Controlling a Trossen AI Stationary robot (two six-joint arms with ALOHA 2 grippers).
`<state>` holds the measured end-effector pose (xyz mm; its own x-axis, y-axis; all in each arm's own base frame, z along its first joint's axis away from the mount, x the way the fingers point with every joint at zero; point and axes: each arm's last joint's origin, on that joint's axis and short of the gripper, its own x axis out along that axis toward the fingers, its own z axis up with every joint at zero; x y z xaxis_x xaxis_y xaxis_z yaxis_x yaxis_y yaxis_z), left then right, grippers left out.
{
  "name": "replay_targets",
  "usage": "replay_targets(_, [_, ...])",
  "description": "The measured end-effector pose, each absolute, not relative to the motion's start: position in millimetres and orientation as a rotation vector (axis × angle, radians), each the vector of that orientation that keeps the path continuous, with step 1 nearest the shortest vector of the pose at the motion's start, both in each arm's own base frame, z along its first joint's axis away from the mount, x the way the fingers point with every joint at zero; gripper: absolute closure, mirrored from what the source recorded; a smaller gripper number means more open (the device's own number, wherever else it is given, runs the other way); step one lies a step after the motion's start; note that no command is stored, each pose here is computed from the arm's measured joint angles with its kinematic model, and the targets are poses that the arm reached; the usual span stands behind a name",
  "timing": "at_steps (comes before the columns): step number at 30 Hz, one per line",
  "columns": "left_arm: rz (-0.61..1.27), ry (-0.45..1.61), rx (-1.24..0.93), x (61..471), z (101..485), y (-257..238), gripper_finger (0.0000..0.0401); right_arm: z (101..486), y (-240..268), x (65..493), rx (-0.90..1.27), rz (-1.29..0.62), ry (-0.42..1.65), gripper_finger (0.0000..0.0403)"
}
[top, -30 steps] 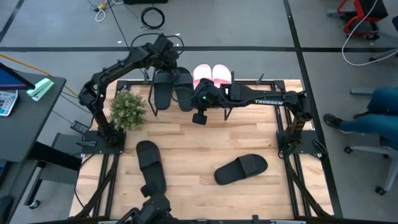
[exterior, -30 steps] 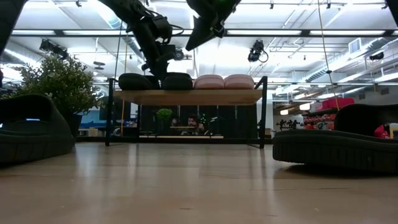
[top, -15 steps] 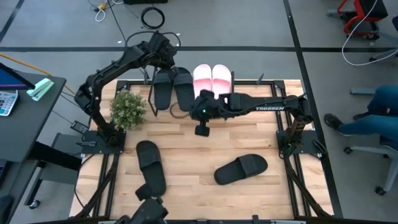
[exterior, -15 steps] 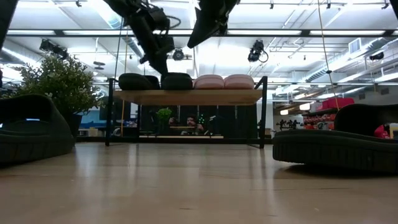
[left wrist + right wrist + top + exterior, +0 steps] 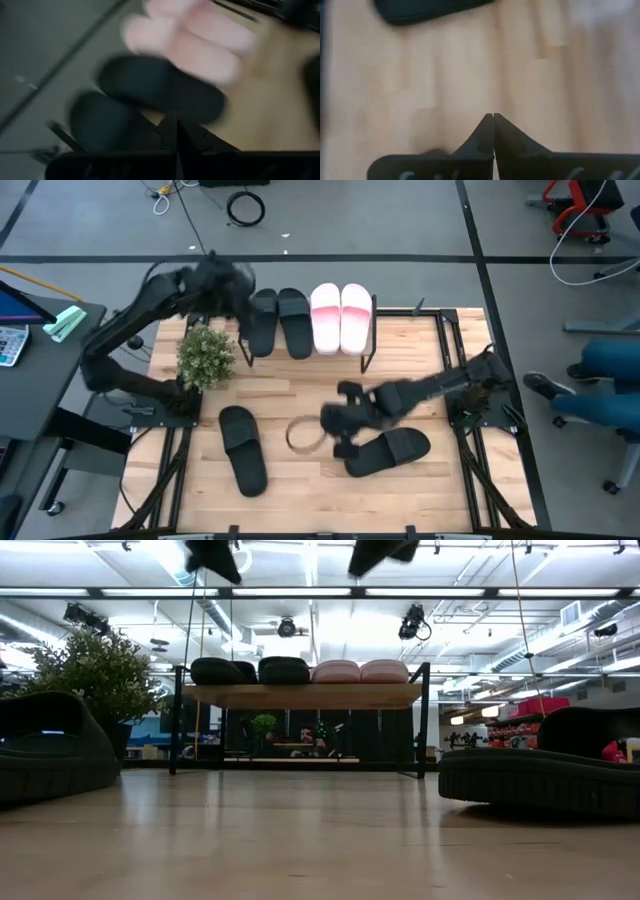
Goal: Pick and place slides into the shelf
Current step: Adjust the left black slide on the table
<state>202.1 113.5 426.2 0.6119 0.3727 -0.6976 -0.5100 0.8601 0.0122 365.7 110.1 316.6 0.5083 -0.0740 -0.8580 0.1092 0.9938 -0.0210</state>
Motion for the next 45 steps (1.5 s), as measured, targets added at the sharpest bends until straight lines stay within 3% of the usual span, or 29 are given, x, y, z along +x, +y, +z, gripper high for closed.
replay_targets(6, [0.281, 0.887, -0.315, 187.0, 427.3, 35.8, 0.0389, 316.9, 176.3, 338.8, 0.136, -0.071, 1.019, 0.0401])
replay_targets(11, [0.121, 0.944, -0.347, 187.8, 425.5, -14.2, 0.0382, 316.1, 218.1, 313.4, 0.210, -0.165, 0.947, 0.0397])
replay_targets(15, [0.038, 1.011, -0.313, 197.9, 416.6, -50.0, 0.0390, 292.3, 233.2, 297.0, 0.226, -0.245, 0.956, 0.0398])
replay_targets(19, [0.097, 1.062, -0.227, 214.9, 399.2, -83.9, 0.0389, 256.5, 233.3, 284.1, 0.194, -0.320, 1.027, 0.0398])
replay_targets(24, [0.112, 1.221, -0.149, 242.9, 359.5, -130.3, 0.0357, 228.9, 229.0, 272.3, 0.144, -0.367, 1.093, 0.0389])
replay_targets(28, [0.166, 1.401, -0.027, 255.5, 319.0, -161.9, 0.0323, 224.3, 227.9, 270.5, 0.116, -0.363, 1.103, 0.0389])
replay_targets(32, [0.366, 1.526, 0.121, 262.7, 277.3, -182.2, 0.0293, 225.7, 228.0, 270.8, 0.089, -0.341, 1.104, 0.0393])
replay_targets(40, [0.538, 1.608, 0.262, 278.8, 206.0, -212.3, 0.0258, 225.7, 228.8, 270.0, 0.086, -0.337, 1.105, 0.0391])
replay_targets(45, [0.594, 1.614, 0.307, 282.3, 185.7, -217.4, 0.0250, 225.9, 230.2, 268.9, 0.086, -0.330, 1.105, 0.0392])
